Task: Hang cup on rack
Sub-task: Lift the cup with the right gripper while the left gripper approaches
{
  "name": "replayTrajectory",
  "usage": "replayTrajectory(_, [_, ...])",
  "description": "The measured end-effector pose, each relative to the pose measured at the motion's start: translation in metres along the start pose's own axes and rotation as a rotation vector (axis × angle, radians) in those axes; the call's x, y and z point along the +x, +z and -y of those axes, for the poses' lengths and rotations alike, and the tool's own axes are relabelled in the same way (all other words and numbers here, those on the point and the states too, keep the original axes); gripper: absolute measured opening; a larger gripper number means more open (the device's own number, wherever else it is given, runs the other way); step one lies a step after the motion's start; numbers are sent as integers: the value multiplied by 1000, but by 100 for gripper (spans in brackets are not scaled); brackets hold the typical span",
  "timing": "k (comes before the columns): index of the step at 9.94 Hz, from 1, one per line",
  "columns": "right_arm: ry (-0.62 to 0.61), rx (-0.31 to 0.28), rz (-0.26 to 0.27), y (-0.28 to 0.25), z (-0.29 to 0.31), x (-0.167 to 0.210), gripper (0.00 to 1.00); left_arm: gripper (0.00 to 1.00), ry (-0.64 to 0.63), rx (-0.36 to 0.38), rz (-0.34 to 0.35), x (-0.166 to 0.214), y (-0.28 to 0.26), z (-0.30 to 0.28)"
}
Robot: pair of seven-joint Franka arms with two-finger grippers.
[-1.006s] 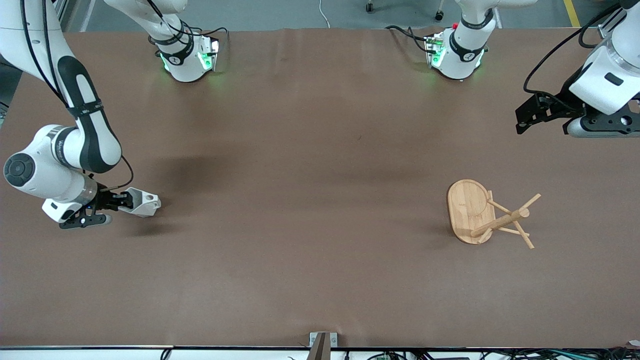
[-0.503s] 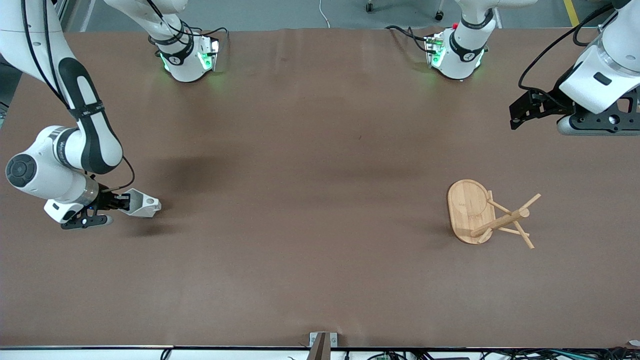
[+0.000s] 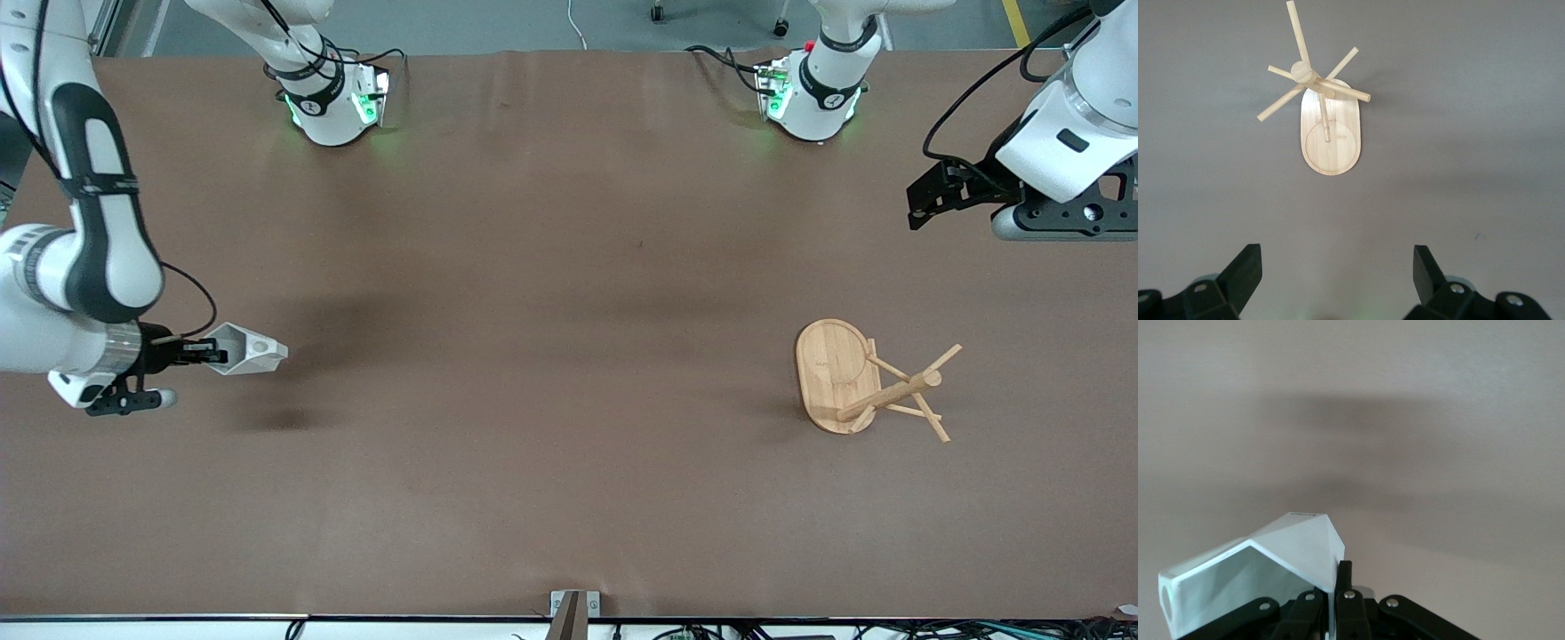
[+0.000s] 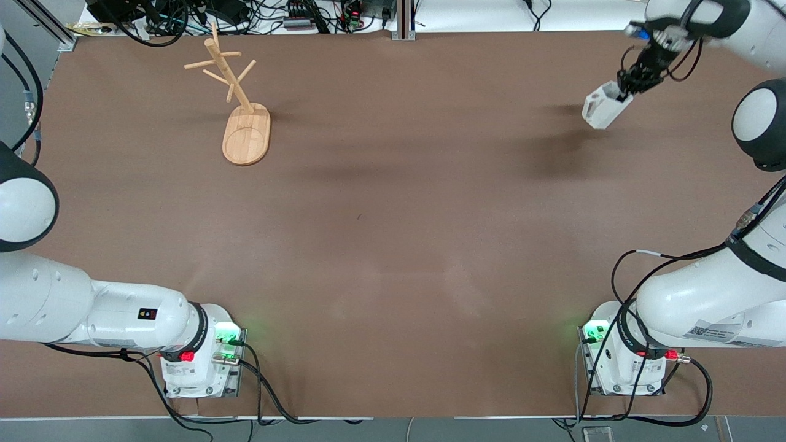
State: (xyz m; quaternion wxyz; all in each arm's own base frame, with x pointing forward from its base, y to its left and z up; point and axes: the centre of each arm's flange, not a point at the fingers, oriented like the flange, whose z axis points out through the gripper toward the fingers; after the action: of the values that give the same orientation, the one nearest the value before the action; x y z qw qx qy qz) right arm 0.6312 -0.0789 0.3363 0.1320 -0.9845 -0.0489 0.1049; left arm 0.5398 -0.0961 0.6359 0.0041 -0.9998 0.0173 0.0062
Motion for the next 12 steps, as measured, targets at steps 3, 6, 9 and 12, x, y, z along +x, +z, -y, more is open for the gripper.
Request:
replayTrajectory(3, [4,393,31,18,83,5,5,100,-1,0,0,0,0,1])
replayTrajectory(6, [22,690,70,44,196,12,5,100,13,0,0,0,0,0])
replayTrajectory(9, [21,894,90,76,326,3,5,100,240,0,1,-2,0,-10])
replayTrajectory(12, [56,984,45,103,432,-24,5,100,561,-13,18,-13,3,-59])
